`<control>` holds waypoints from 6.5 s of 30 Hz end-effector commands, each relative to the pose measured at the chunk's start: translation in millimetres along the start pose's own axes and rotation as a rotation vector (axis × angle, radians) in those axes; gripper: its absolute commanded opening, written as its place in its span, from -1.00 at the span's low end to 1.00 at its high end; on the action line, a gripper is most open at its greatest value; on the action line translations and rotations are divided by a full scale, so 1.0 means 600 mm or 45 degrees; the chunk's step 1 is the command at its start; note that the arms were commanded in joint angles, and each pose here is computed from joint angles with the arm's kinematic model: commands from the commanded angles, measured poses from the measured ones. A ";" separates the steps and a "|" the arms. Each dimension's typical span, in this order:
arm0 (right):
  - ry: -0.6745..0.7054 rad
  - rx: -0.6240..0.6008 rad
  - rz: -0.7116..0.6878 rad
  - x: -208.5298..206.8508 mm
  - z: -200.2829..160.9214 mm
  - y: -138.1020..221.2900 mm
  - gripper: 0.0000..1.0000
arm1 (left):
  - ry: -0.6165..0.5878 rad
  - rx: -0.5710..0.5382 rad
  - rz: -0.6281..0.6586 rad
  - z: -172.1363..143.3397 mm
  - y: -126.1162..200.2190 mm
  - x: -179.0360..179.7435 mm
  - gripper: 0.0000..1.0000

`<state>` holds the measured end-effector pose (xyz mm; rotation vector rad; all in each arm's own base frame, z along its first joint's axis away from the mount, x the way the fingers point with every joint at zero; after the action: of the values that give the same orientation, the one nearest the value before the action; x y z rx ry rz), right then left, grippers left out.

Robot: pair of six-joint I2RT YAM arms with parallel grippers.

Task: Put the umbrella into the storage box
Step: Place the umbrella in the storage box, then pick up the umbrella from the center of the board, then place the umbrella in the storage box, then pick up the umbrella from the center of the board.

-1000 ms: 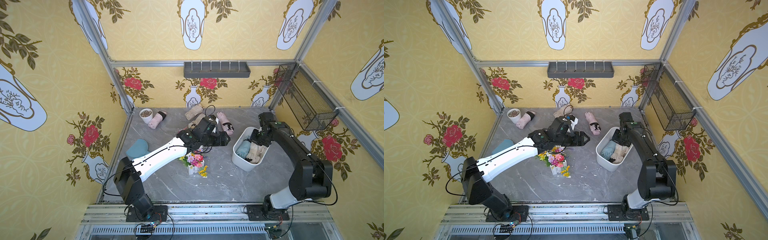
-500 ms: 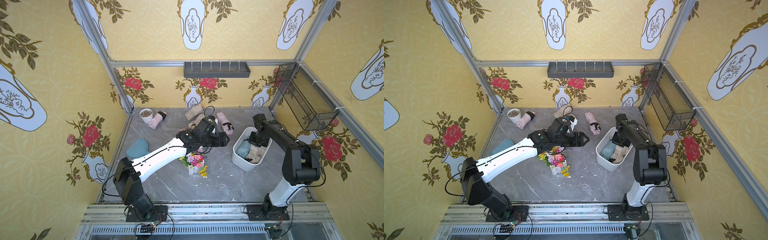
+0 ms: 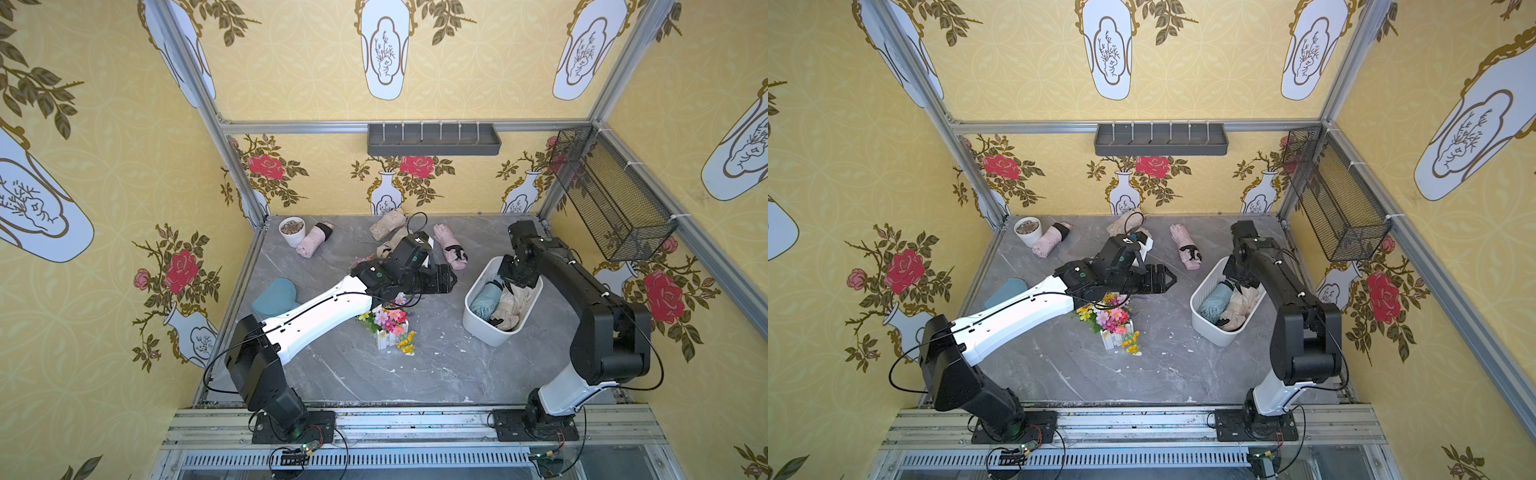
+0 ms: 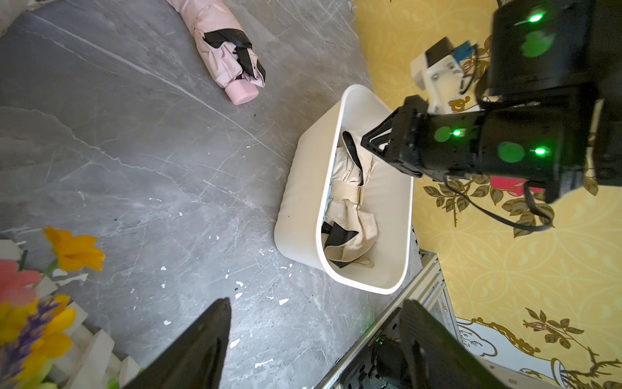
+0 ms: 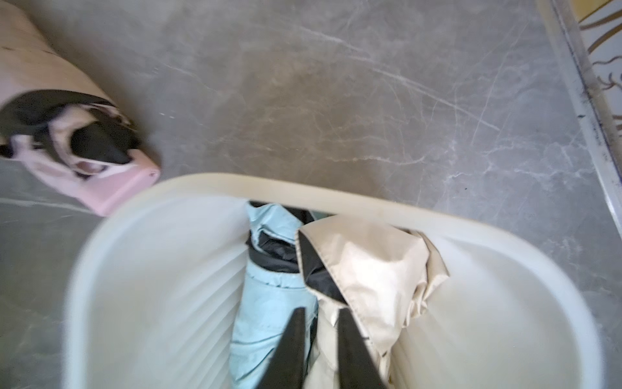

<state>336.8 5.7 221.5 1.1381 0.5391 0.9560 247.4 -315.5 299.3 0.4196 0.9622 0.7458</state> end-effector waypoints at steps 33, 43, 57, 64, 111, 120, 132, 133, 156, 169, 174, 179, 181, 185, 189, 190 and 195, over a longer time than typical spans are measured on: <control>0.830 -0.047 0.338 0.294 0.094 -0.161 0.89 | 0.049 -0.041 0.128 -0.001 0.085 0.109 0.70; 0.815 -0.067 0.274 0.323 0.115 -0.225 0.94 | 0.069 -0.027 0.136 -0.005 0.079 0.118 0.70; 0.754 -0.010 0.377 0.340 0.110 -0.242 0.06 | 0.078 -0.028 0.127 -0.002 0.078 0.118 0.70; 0.692 -0.140 0.504 0.355 0.144 -0.149 -0.21 | 0.089 -0.054 0.113 0.002 0.094 0.111 0.70; -0.312 -0.081 0.644 -0.026 -0.050 0.102 -0.23 | 0.018 -0.040 -0.075 0.010 0.059 0.000 0.56; -0.468 -0.094 0.599 -0.018 -0.062 0.020 -0.23 | 0.026 -0.051 -0.066 0.012 0.059 0.000 0.57; -0.527 -0.143 0.475 0.009 -0.077 -0.049 -0.14 | 0.018 -0.078 -0.035 0.019 0.063 0.000 0.59; -0.529 -0.135 0.470 0.009 -0.078 -0.056 -0.09 | 0.017 -0.074 -0.030 0.018 0.063 0.001 0.59; 0.027 -0.136 0.429 -0.006 -0.084 0.093 0.69 | 0.089 -0.126 0.000 0.028 0.085 0.035 0.63; 0.419 -0.066 0.603 0.058 -0.101 0.128 0.67 | 0.169 -0.338 0.407 0.138 0.199 0.219 0.64; 0.501 -0.042 0.629 0.101 -0.101 0.131 0.69 | 0.143 -0.310 0.596 0.182 0.205 0.314 0.69; 0.567 -0.032 0.654 0.137 -0.113 0.128 0.71 | 0.047 -0.248 0.717 0.241 0.179 0.375 0.71; 0.583 -0.031 0.664 0.147 -0.117 0.127 0.71 | 0.035 -0.190 0.768 0.260 0.161 0.404 0.71; 0.595 -0.026 0.667 0.157 -0.119 0.120 0.72 | 0.018 -0.106 0.834 0.289 0.129 0.452 0.64; 0.600 -0.013 0.670 0.162 -0.118 0.114 0.73 | -0.052 -0.093 0.912 0.310 0.112 0.488 0.63; 0.602 -0.008 0.675 0.163 -0.119 0.112 0.73 | -0.077 -0.094 0.935 0.315 0.108 0.496 0.64; 0.610 0.010 0.687 0.166 -0.126 0.102 0.73 | -0.155 -0.027 1.086 0.319 0.080 0.548 0.65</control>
<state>303.8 132.2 260.9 1.0962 0.6456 1.6815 501.1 -51.3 252.0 0.7626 0.7079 1.4395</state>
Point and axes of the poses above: each gripper's point midway between its finger pads, its own y axis back along the fingers, its own x axis along the line the jaws close on, z = x × y, the point moved 9 cm from there along y, back along the fingers, and after that the axes turned 2 degrees about -y, right-handed, at the moved point
